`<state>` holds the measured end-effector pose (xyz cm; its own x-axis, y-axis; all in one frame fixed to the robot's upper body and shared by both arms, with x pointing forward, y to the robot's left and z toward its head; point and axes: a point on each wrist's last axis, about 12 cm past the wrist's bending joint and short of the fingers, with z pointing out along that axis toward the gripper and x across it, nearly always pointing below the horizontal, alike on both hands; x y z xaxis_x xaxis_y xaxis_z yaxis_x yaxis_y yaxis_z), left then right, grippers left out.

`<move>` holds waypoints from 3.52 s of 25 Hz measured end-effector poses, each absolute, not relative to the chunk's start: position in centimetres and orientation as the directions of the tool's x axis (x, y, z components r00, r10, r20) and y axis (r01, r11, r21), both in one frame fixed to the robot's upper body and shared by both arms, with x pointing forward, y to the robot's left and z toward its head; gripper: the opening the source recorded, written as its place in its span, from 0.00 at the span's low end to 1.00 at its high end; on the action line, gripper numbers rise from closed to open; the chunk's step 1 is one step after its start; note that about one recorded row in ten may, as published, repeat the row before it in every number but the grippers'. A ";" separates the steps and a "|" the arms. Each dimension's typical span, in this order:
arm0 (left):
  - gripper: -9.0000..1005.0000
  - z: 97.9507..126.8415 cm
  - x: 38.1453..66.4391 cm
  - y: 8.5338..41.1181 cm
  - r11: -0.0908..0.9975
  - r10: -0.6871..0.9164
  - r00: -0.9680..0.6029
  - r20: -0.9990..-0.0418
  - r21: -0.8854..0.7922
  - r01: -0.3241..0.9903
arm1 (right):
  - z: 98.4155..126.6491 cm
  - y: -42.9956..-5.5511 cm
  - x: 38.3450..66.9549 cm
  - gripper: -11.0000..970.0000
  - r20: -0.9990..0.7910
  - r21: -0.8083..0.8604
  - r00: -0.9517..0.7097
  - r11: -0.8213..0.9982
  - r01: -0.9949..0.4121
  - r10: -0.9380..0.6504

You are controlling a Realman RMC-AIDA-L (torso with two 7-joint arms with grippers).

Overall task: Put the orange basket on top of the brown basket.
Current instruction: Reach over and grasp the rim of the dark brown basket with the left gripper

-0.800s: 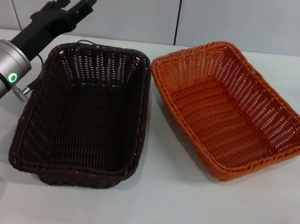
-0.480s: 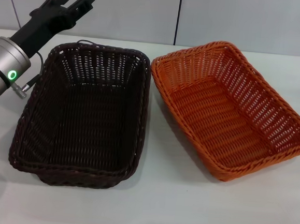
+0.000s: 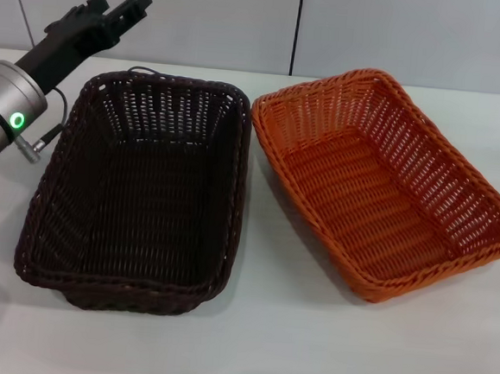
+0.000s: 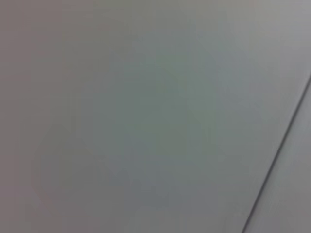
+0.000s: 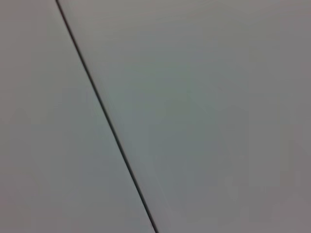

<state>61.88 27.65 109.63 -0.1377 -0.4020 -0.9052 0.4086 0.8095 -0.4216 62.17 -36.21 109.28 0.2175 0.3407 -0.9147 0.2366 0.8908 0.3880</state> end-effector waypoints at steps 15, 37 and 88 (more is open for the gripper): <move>0.85 117.5 65.9 33.2 0.835 -0.285 -0.382 -0.879 -0.424 0.352 | 107.4 -36.9 60.5 0.63 -0.900 0.432 0.204 0.851 0.300 0.385; 0.85 123.2 63.4 28.8 0.960 0.235 -0.868 -0.436 -0.035 0.278 | 107.3 -37.7 60.1 0.63 -0.910 0.411 0.199 0.856 0.314 0.364; 0.18 119.9 63.3 27.7 0.950 0.278 -0.847 -0.453 -0.002 0.313 | 106.5 -37.4 59.9 0.63 -0.911 0.412 0.154 0.850 0.328 0.382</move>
